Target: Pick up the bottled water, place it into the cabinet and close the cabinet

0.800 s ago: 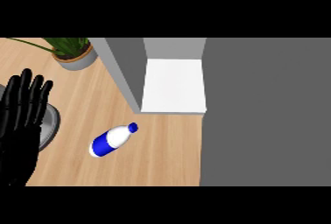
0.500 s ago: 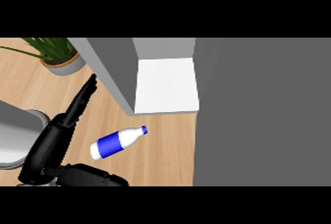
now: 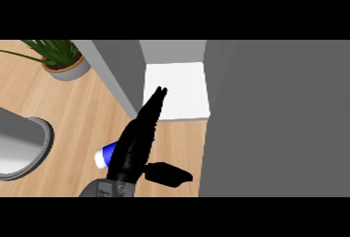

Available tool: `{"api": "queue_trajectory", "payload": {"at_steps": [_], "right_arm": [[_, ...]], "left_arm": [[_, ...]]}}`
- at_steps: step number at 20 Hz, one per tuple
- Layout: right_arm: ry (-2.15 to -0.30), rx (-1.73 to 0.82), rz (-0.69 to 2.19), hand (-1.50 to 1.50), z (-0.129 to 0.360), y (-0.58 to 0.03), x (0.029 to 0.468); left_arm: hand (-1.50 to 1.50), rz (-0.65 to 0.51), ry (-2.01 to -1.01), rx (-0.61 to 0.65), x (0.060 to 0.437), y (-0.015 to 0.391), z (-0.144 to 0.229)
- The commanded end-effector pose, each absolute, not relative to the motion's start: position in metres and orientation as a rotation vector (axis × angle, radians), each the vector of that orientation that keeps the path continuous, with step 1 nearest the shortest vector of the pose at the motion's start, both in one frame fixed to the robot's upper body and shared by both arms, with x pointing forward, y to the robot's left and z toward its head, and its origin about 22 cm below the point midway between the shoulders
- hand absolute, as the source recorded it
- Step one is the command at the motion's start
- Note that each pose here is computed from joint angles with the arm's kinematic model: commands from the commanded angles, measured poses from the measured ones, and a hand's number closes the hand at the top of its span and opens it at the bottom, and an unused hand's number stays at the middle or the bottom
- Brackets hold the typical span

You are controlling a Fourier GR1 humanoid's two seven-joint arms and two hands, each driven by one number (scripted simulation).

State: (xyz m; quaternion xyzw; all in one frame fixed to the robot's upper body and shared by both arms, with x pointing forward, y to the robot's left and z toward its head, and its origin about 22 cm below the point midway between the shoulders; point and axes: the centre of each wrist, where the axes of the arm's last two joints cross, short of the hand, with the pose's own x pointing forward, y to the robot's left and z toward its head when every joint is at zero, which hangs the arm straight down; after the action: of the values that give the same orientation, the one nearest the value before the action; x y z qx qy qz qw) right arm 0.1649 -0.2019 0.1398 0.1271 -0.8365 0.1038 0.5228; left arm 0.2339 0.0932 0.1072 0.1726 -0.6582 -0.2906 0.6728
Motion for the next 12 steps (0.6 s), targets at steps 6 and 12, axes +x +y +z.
{"api": "queue_trajectory", "payload": {"at_steps": [6,12], "right_arm": [[-1.997,0.297,0.241,-1.50,0.161,-0.185,0.134],[-1.988,0.306,0.217,-1.50,0.168,-0.190,0.113]], "left_arm": [[-1.50,-0.686,-1.430,0.461,0.217,0.013,0.146],[-1.50,-0.683,-1.400,0.436,0.212,0.002,0.169]]}}
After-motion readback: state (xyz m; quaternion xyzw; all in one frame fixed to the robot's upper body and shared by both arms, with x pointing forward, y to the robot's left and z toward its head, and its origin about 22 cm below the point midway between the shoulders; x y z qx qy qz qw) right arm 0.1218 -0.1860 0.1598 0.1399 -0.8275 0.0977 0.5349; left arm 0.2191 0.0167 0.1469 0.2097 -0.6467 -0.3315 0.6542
